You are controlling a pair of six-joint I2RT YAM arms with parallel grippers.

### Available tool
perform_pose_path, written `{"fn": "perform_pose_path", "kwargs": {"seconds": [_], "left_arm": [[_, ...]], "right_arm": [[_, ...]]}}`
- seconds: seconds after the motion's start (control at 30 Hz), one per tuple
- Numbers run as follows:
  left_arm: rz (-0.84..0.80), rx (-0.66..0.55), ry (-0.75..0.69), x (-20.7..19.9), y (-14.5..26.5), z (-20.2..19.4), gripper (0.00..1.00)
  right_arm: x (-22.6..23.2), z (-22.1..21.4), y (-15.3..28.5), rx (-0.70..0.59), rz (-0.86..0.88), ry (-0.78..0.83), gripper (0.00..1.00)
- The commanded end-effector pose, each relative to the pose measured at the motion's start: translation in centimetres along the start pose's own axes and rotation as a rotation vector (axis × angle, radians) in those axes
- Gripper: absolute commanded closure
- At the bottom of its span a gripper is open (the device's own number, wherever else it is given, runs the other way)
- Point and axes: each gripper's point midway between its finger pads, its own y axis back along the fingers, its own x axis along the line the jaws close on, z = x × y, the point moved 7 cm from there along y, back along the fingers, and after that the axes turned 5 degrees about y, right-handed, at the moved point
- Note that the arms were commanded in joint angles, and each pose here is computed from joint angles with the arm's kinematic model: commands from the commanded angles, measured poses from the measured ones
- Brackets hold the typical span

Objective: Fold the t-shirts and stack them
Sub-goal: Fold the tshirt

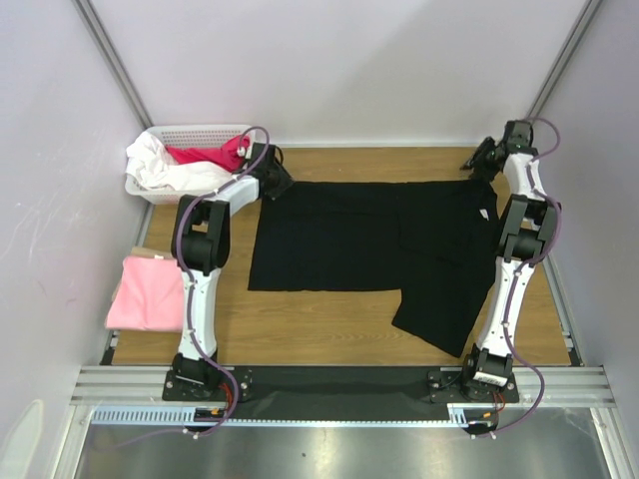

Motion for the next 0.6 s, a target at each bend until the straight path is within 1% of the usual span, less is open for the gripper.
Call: {"fn": "perform_pose_path", "kwargs": {"seconds": [0.0, 0.03, 0.1, 0.13, 0.2, 0.23, 0.27, 0.33, 0.37, 0.4, 0.43, 0.47, 0.5, 0.53, 0.57], "left_arm": [[-0.197, -0.118, -0.152, -5.2, 6.0, 4.5, 0.53], [-0.228, -0.142, -0.214, -6.0, 7.1, 5.0, 0.52], [-0.279, -0.180, -0.282, -7.5, 9.4, 5.8, 0.48], [-0.316, -0.226, -0.333, -8.7, 11.9, 6.6, 0.47], [-0.325, -0.252, -0.377, -9.2, 13.8, 6.3, 0.43], [-0.333, -0.265, -0.392, -9.4, 15.0, 6.3, 0.42], [-0.333, -0.276, -0.409, -9.2, 16.7, 5.8, 0.41], [-0.333, -0.272, -0.410, -8.7, 18.5, 5.0, 0.39], [-0.334, -0.262, -0.409, -8.0, 19.9, 4.1, 0.39], [-0.331, -0.250, -0.407, -7.4, 20.6, 3.5, 0.38], [-0.329, -0.237, -0.402, -6.9, 21.1, 2.9, 0.38], [-0.330, -0.227, -0.403, -6.1, 22.5, 1.7, 0.38], [-0.310, -0.216, -0.399, -5.3, 23.0, 1.0, 0.37], [-0.300, -0.210, -0.388, -4.6, 23.8, 0.4, 0.37], [-0.267, -0.158, -0.384, -2.8, 23.6, -1.5, 0.37]], "right_arm": [[4.3, 5.1, 5.5, -0.134, 0.133, 0.103, 0.53], [5.7, 6.4, 8.0, -0.182, 0.156, 0.135, 0.51], [6.8, 7.2, 11.0, -0.221, 0.164, 0.160, 0.49], [7.7, 7.4, 13.7, -0.248, 0.166, 0.178, 0.48], [7.6, 6.9, 15.8, -0.255, 0.118, 0.173, 0.47], [7.6, 6.6, 17.1, -0.260, 0.098, 0.169, 0.44], [6.7, 5.5, 18.6, -0.251, 0.046, 0.143, 0.42], [5.8, 4.0, 20.6, -0.242, 0.011, 0.111, 0.39], [4.8, 1.4, 21.7, -0.212, -0.021, 0.073, 0.39], [3.7, 0.8, 22.4, -0.225, -0.039, 0.042, 0.37], [2.8, -0.7, 22.7, -0.208, -0.051, 0.008, 0.36], [2.4, -1.9, 23.5, -0.209, -0.044, -0.020, 0.36], [0.9, -4.5, 24.3, -0.189, -0.064, -0.086, 0.34], [0.7, -5.6, 25.2, -0.194, -0.070, -0.109, 0.33], [0.2, -6.7, 25.7, -0.196, -0.088, -0.133, 0.32]]}}
